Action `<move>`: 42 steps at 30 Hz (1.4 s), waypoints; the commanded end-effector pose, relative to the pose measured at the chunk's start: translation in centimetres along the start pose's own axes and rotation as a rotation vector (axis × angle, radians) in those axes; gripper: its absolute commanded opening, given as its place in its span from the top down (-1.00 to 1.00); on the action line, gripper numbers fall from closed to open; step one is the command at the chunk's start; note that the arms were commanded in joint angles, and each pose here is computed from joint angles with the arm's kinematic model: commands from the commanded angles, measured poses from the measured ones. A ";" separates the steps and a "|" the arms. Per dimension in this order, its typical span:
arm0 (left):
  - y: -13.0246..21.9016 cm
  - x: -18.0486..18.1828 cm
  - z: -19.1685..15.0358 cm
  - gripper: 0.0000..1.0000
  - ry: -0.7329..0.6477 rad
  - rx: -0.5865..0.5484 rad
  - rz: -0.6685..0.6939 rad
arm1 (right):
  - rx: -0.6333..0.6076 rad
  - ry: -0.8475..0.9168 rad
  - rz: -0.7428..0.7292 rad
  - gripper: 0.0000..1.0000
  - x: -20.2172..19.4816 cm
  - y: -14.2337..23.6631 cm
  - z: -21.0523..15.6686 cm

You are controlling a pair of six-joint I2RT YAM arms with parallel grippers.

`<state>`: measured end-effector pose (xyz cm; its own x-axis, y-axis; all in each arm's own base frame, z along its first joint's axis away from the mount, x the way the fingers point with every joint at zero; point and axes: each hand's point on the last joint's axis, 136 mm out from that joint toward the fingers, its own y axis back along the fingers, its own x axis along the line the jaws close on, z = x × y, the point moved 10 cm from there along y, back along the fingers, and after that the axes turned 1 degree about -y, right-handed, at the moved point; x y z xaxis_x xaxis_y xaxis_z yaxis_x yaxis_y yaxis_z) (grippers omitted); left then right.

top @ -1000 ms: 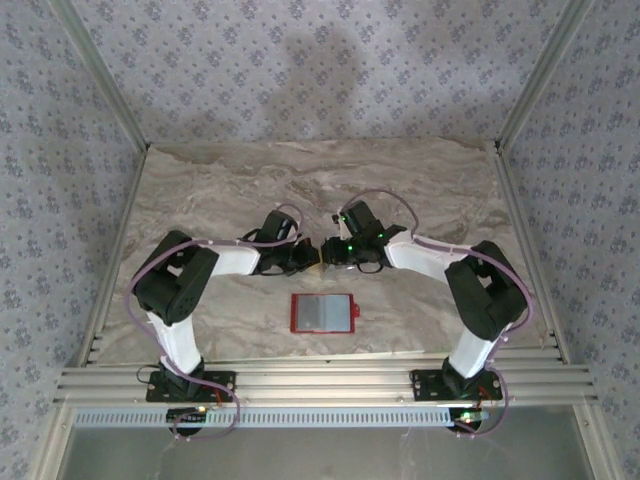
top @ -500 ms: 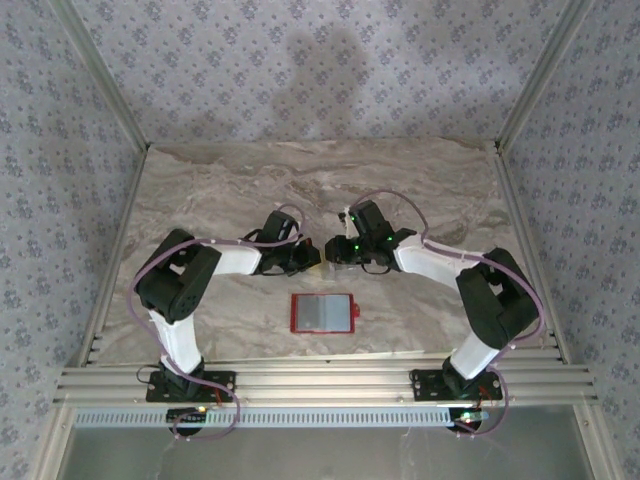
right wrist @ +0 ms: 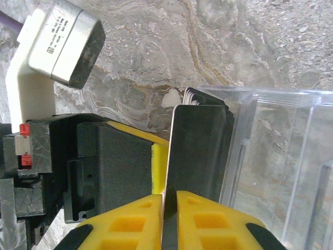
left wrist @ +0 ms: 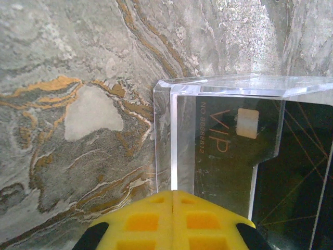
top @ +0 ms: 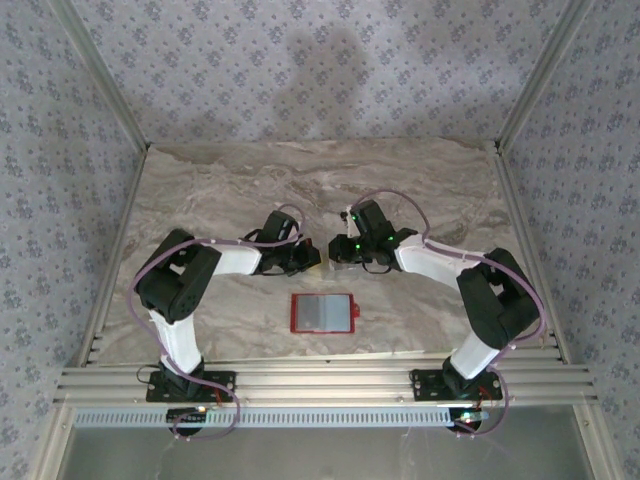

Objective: Put the credit cards into the card holder

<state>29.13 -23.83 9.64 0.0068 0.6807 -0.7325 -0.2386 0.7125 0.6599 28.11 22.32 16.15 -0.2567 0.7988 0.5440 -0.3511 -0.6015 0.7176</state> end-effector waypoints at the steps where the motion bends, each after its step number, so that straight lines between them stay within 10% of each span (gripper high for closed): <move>1: -0.7 -0.1 -0.2 0.96 -0.020 0.020 0.002 | -0.017 -0.011 -0.023 0.72 -0.2 0.7 -0.1; 30: 2.9 -3.1 0.0 0.86 -0.081 0.002 -0.021 | -0.238 0.001 -0.176 1.00 0.1 7.8 -1.4; 42: 8.7 -4.1 -3.2 0.42 -0.191 -0.084 0.047 | -0.275 0.058 -0.127 1.00 1.2 9.7 -4.8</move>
<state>25.71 -22.09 17.95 0.1654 0.6835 -0.7110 -0.3152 0.7197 0.6186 21.06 17.85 22.10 -0.2573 0.8612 0.4383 -0.6051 -0.4972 0.6218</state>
